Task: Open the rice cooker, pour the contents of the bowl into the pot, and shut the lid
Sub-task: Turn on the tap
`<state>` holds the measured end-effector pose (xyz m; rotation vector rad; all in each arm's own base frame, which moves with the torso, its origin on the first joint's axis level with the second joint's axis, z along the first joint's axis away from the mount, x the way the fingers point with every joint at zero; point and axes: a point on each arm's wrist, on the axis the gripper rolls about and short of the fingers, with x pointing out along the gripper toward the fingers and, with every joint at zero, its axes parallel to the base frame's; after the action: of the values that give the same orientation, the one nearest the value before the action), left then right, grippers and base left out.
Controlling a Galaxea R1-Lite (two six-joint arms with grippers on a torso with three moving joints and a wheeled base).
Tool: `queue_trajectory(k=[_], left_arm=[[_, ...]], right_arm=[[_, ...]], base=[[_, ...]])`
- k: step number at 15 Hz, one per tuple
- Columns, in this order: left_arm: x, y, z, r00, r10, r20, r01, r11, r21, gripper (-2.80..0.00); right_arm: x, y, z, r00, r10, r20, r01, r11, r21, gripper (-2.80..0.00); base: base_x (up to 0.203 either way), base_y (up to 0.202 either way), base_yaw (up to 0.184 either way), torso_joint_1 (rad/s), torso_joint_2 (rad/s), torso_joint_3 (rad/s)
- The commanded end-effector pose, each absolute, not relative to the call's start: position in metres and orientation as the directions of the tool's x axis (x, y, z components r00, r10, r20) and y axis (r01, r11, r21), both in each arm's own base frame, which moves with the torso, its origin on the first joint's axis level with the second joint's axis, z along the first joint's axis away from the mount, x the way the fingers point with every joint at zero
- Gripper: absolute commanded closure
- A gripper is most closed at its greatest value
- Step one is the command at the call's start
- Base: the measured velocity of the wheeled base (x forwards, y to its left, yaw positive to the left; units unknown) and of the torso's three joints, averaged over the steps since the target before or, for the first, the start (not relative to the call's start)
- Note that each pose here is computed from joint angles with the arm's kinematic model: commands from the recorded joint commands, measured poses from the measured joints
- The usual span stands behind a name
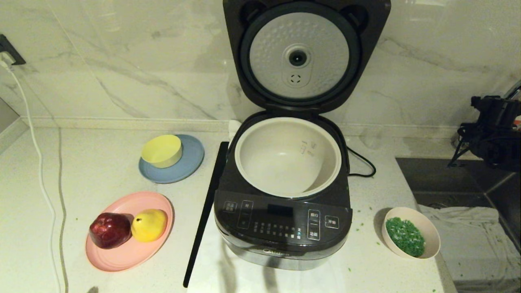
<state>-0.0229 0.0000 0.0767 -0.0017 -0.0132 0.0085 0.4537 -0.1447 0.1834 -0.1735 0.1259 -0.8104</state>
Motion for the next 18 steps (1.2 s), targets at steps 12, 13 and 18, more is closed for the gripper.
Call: queue_trajectory(k=[12, 13, 18], left_arm=[[-0.022, 0.0, 0.074, 1.0, 0.011, 0.005, -0.011, 1.0, -0.003, 0.0], [-0.022, 0.0, 0.074, 1.0, 0.011, 0.005, -0.011, 1.0, -0.002, 0.0], [-0.022, 0.0, 0.074, 1.0, 0.011, 0.003, -0.011, 1.0, -0.003, 0.0]], right_arm=[[0.485, -0.152, 0.169, 0.684, -0.73, -0.009, 0.716, 0.674, -0.182, 0.0], [0.485, -0.153, 0.168, 0.684, -0.729, -0.014, 0.715, 0.674, -0.184, 0.0], [0.48, -0.151, 0.162, 0.679, -0.733, -0.039, 0.714, 0.671, -0.198, 0.0]], base=[[0.0, 0.0, 0.0, 0.0, 0.0, 0.0], [0.0, 0.0, 0.0, 0.0, 0.0, 0.0], [0.0, 0.0, 0.0, 0.0, 0.0, 0.0]])
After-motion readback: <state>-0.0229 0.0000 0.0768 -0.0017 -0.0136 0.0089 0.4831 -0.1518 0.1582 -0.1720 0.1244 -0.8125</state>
